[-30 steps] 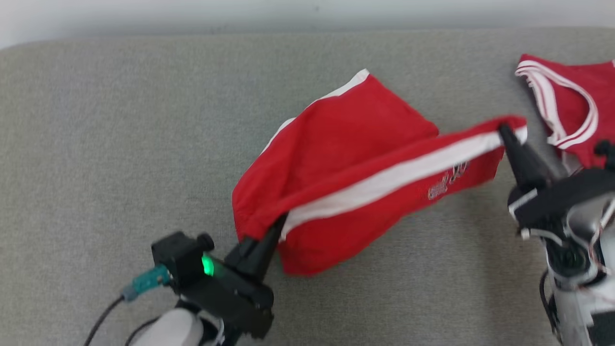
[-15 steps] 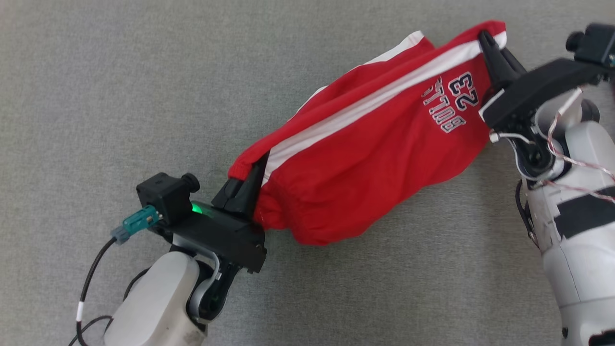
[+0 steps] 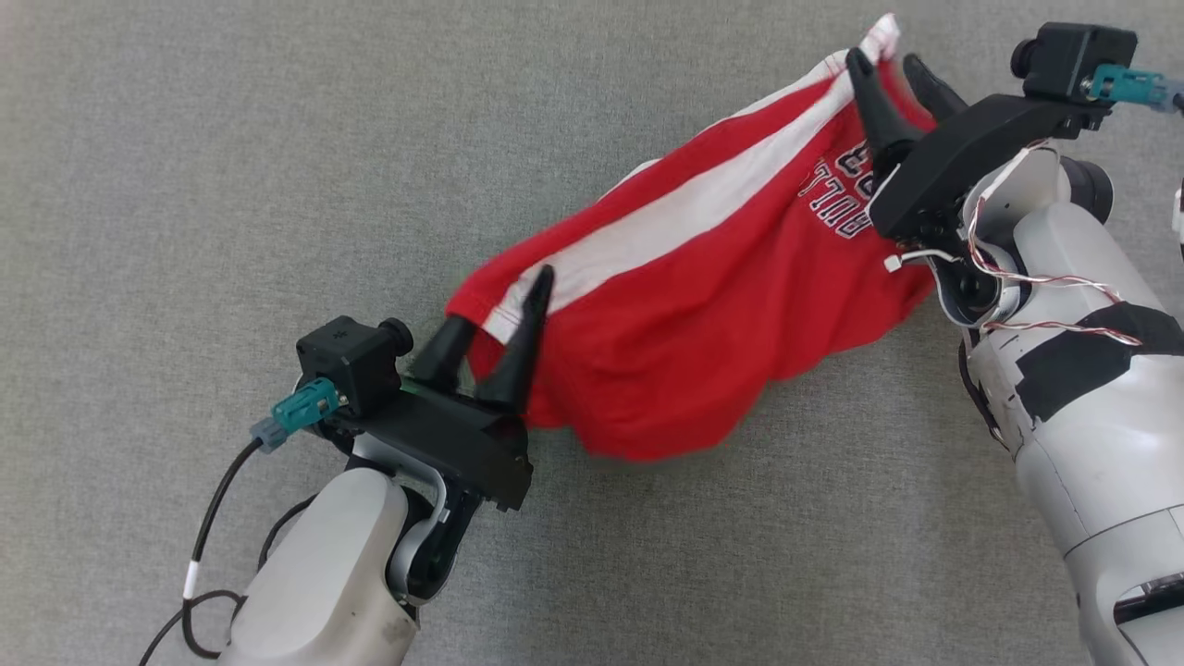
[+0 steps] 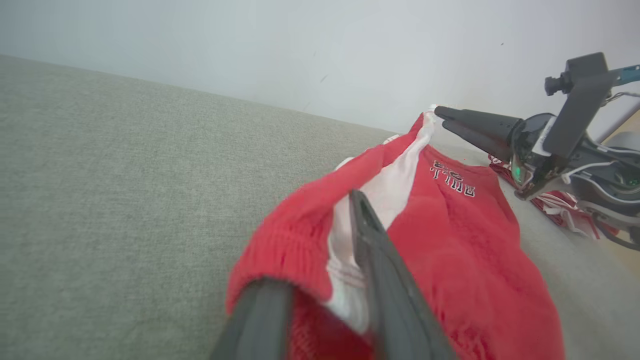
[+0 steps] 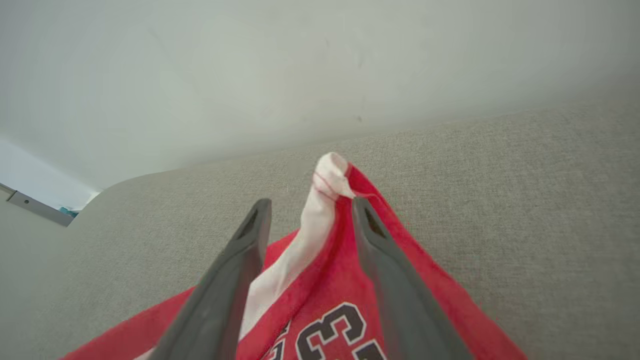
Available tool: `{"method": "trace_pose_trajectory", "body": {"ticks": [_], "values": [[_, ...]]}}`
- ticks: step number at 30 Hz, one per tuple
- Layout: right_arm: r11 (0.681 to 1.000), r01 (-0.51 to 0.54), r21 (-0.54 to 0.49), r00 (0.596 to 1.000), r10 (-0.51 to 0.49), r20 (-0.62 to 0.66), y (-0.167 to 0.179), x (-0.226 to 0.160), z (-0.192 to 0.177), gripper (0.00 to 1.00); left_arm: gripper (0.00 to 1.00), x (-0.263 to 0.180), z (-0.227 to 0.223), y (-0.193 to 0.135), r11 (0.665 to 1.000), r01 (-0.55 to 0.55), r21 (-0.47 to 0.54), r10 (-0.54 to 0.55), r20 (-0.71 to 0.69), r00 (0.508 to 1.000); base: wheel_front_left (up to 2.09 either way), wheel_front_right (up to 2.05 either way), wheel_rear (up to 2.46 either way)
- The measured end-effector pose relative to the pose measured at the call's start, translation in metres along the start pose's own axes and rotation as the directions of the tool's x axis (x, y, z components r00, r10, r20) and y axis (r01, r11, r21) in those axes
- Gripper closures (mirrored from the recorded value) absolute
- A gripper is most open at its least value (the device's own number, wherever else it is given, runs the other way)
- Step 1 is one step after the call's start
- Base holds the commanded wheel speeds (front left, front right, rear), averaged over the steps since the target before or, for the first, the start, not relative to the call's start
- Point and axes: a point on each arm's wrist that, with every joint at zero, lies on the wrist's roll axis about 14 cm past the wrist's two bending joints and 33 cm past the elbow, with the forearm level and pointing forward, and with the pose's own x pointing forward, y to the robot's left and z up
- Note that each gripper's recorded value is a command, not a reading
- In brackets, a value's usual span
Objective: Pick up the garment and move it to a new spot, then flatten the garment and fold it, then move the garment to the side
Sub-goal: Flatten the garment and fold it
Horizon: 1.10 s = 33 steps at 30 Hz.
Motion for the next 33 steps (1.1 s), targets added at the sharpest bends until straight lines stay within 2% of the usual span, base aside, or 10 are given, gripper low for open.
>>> {"method": "trace_pose_trajectory", "body": {"ticks": [10, 18, 27, 33], "values": [[0.996, 0.046, -0.074, 0.999, -0.046, 0.007, -0.024, -0.032, 0.008, 0.0, 0.0, -0.03, 0.022, -0.005, 0.998, -0.015, 0.059, 0.011, 0.07, 0.997, 0.0, 0.0, 0.0], [0.991, 0.092, -0.097, 0.995, -0.095, -0.029, -0.047, -0.049, -0.006, 0.0, 0.0, -0.061, 0.056, 0.017, 0.987, -0.136, 0.081, 0.119, 0.188, 0.975, 0.0, 0.0, 0.0], [0.986, 0.125, -0.106, 0.987, -0.135, -0.089, -0.063, -0.05, -0.032, 0.0, 0.0, -0.095, 0.1, 0.06, 0.91, -0.352, 0.219, 0.27, 0.331, 0.904, 0.0, 0.0, 0.0], [0.984, 0.142, -0.109, 0.979, -0.156, -0.133, -0.069, -0.049, -0.049, 0.0, 0.0, -0.109, 0.086, 0.076, 0.874, -0.42, 0.244, 0.344, 0.3, 0.89, 0.0, 0.0, 0.0]]}}
